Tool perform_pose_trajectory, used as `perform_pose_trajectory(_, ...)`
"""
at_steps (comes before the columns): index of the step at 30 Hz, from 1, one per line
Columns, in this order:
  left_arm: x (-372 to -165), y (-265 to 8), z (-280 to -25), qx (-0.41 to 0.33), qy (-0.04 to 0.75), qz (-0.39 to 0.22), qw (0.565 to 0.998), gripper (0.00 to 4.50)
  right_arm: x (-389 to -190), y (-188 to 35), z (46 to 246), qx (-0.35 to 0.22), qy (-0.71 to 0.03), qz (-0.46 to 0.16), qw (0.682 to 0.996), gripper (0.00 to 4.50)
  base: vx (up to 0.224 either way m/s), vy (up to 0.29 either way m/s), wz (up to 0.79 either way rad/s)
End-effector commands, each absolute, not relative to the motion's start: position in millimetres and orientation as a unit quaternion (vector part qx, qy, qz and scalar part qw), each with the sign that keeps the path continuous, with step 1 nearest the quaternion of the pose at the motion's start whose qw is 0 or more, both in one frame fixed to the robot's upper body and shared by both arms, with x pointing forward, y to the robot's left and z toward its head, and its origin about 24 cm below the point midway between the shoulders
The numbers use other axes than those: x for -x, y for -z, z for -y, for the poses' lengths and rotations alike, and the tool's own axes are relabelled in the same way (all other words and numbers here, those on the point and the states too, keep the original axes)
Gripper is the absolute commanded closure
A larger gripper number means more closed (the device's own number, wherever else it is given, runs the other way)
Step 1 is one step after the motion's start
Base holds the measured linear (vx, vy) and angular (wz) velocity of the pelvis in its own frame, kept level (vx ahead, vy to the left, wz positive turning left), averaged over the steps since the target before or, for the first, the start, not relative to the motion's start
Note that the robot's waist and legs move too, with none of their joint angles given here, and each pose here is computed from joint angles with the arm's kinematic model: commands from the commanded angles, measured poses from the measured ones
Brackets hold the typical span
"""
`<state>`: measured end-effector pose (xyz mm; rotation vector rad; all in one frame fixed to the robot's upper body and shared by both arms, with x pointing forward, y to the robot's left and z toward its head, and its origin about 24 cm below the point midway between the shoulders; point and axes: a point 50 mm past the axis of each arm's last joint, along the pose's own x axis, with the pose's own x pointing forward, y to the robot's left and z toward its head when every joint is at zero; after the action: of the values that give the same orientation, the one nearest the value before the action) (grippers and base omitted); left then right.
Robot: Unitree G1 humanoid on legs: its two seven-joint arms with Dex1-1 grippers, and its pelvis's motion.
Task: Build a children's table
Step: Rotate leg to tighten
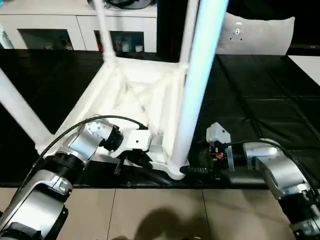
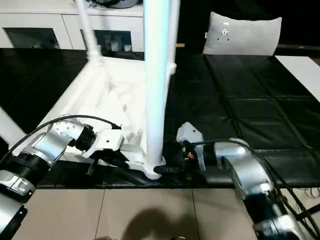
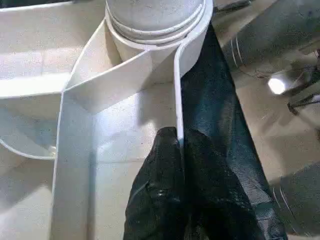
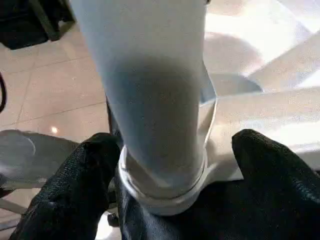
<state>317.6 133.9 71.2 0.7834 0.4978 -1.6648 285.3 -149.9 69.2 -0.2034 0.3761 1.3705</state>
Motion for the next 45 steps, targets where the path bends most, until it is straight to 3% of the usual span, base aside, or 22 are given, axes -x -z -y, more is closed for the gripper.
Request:
perform_pose_trajectory(1, -315, -71, -125, -0.354, 0.734, -0.214, 0.538, 4.50, -288.4, -73, 149.1, 0.090, -0.634, -0.162, 0.751, 0.80, 0.000, 0.000, 0.00)
perform_pose_trajectory(19, -315, -71, -122, -0.359, 0.741, -0.210, 0.527, 4.50, -283.9, -66, 137.2, 0.044, -0.682, -0.187, 0.705, 2.24, 0.000, 0.000, 0.00)
perform_pose_trajectory(26, -316, -69, -122, -0.349, 0.730, -0.214, 0.546, 4.50, -277.3, -66, 136.3, 0.021, -0.687, -0.187, 0.702, 2.46, 0.000, 0.000, 0.00)
perform_pose_trajectory(31, -319, -71, -105, -0.290, 0.705, -0.202, 0.615, 4.50, -274.6, -59, 124.6, 0.002, -0.648, -0.163, 0.744, 2.47, 0.000, 0.000, 0.00)
perform_pose_trajectory(39, -337, -81, -60, -0.199, 0.600, -0.201, 0.749, 4.50, -303.7, -53, 90.7, -0.049, -0.429, -0.177, 0.885, 2.50, -0.020, 0.005, -0.04)
perform_pose_trajectory(45, -343, -84, -36, -0.191, 0.541, -0.190, 0.797, 4.50, -316.7, -49, 74.4, -0.069, -0.319, -0.192, 0.925, 2.50, -0.008, 0.004, -0.02)
